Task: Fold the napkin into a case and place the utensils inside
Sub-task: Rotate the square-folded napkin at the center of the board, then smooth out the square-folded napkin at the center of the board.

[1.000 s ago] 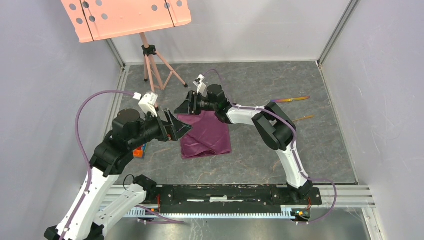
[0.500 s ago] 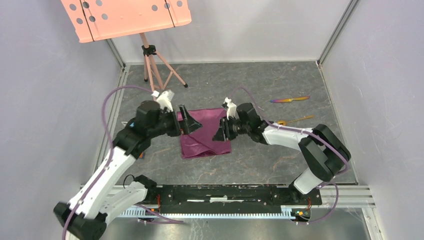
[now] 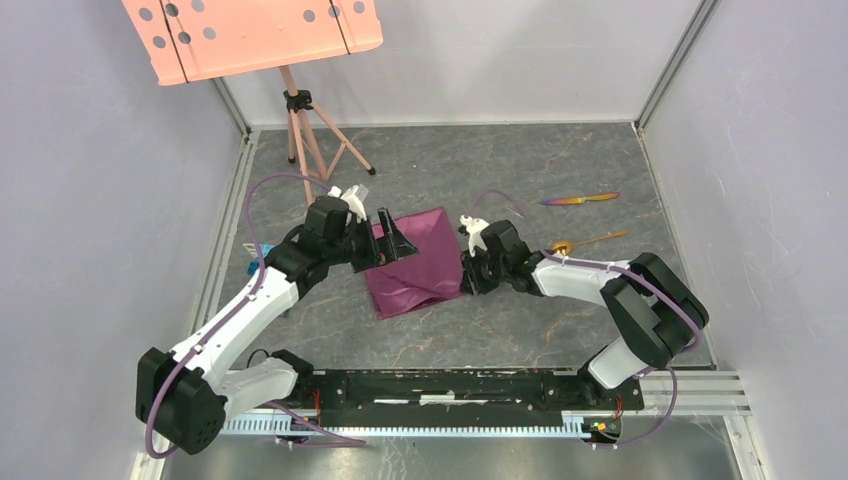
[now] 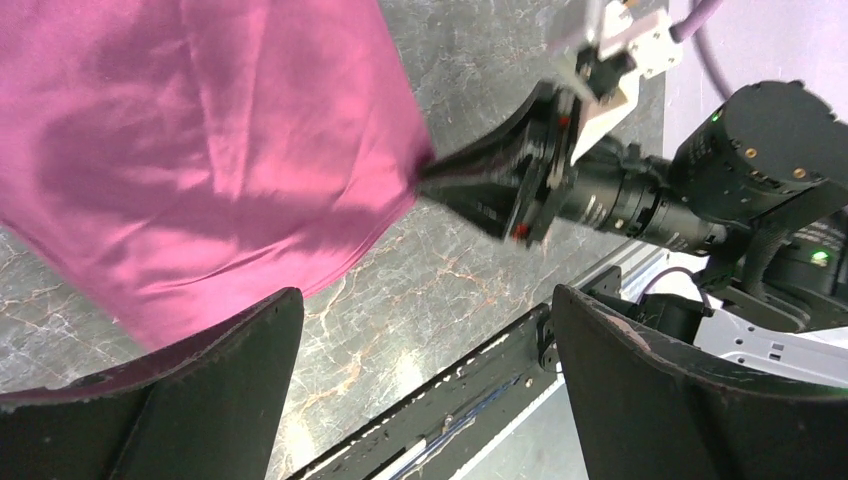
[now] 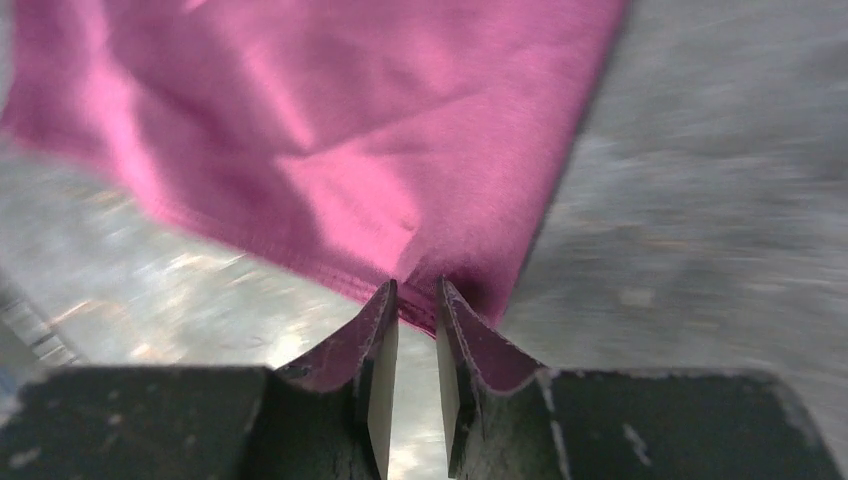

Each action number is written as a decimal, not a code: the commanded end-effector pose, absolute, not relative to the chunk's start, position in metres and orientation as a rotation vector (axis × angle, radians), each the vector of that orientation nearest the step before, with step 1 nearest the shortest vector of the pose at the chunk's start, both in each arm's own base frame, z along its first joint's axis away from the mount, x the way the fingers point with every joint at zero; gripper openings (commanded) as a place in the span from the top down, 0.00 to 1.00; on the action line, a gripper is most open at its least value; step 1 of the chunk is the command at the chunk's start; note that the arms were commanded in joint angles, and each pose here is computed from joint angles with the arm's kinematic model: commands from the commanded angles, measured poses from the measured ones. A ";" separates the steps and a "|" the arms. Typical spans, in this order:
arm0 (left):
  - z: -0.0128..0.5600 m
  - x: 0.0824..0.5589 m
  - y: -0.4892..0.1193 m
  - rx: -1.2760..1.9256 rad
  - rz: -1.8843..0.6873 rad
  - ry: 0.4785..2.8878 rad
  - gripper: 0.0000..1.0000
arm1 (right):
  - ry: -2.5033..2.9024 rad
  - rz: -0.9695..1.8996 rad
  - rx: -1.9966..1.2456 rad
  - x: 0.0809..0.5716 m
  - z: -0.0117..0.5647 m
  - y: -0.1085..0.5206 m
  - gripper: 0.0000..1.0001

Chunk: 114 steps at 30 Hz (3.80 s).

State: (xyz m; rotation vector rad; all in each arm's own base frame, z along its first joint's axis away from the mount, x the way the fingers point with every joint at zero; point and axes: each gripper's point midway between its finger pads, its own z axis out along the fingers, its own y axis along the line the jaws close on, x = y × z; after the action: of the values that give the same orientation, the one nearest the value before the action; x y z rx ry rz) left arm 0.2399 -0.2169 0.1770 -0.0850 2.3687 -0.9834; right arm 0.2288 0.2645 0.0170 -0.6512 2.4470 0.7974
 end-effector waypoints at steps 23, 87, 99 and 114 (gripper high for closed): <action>0.058 0.320 -0.212 -0.086 -0.513 2.638 0.07 | 2.339 0.754 -0.553 0.267 0.034 0.253 0.73; 0.074 0.185 -0.214 -0.136 -0.749 2.656 0.10 | 2.409 0.585 -0.372 0.236 0.048 0.156 0.10; 0.075 0.177 -0.243 -0.117 -0.940 2.680 0.37 | 2.423 0.747 -0.287 0.229 0.035 0.152 0.33; 0.050 0.176 -0.245 -0.067 -0.892 2.733 0.64 | 2.443 0.810 -0.332 0.213 0.027 0.153 0.51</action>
State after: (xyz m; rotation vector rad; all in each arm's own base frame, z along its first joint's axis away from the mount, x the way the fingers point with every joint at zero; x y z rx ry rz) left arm 0.1715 -0.2386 0.0430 -0.0982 2.7723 -0.8538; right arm 0.2191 0.1464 0.0245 -0.2873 2.4730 0.7405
